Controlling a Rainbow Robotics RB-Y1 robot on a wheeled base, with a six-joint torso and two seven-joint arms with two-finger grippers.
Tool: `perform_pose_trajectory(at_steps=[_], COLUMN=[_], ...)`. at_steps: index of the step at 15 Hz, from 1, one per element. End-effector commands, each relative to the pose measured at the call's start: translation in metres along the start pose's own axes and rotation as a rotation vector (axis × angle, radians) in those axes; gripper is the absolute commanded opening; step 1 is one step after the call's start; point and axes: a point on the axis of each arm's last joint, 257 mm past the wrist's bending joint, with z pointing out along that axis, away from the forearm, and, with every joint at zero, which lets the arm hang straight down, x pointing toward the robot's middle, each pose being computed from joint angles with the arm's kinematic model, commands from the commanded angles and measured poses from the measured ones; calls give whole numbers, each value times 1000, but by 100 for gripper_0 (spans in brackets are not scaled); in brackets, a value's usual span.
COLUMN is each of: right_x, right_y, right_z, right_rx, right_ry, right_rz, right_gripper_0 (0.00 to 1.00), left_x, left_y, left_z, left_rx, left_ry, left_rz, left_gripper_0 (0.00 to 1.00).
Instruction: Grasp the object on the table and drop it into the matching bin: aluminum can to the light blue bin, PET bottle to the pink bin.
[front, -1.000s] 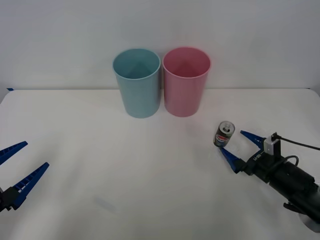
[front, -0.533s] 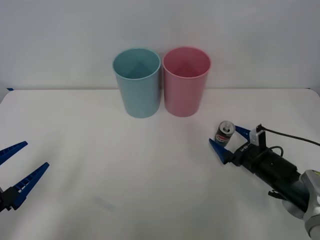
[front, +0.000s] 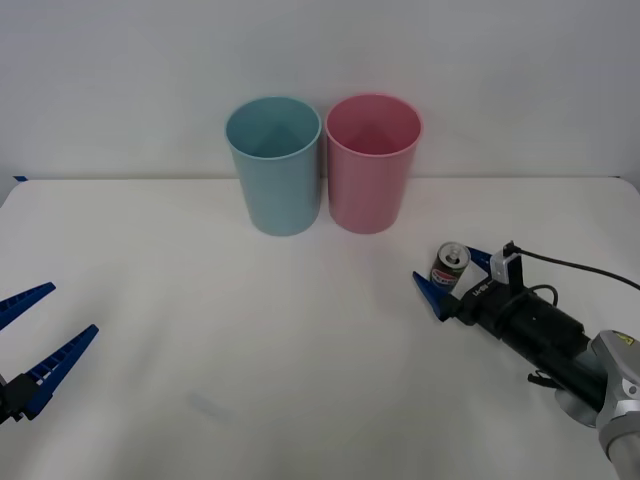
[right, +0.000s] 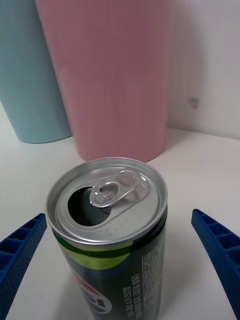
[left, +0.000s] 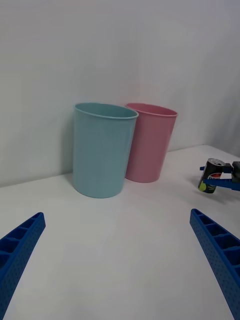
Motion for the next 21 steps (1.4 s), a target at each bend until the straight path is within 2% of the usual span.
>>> perform_pose_trajectory(at_steps=[1, 2, 15, 19, 21], right_x=[0, -1, -14, -33, -44], right_y=[-1, -1, -2, 7, 16], right_z=[0, 0, 0, 1, 2], right_rx=[4, 3, -8, -49, -79], right_ry=[0, -1, -27, -55, -69], right_rz=[-3, -5, -10, -28, -4], right_gripper_0=[6, 0, 0, 0, 0], left_x=[0, 0, 0, 0, 0], left_y=[0, 0, 0, 0, 0], left_z=[0, 0, 0, 0, 0], left_rx=[0, 0, 0, 0, 0], left_ry=[0, 0, 0, 0, 0], left_rz=[0, 0, 0, 0, 0], left_gripper_0=[100, 100, 100, 100, 100])
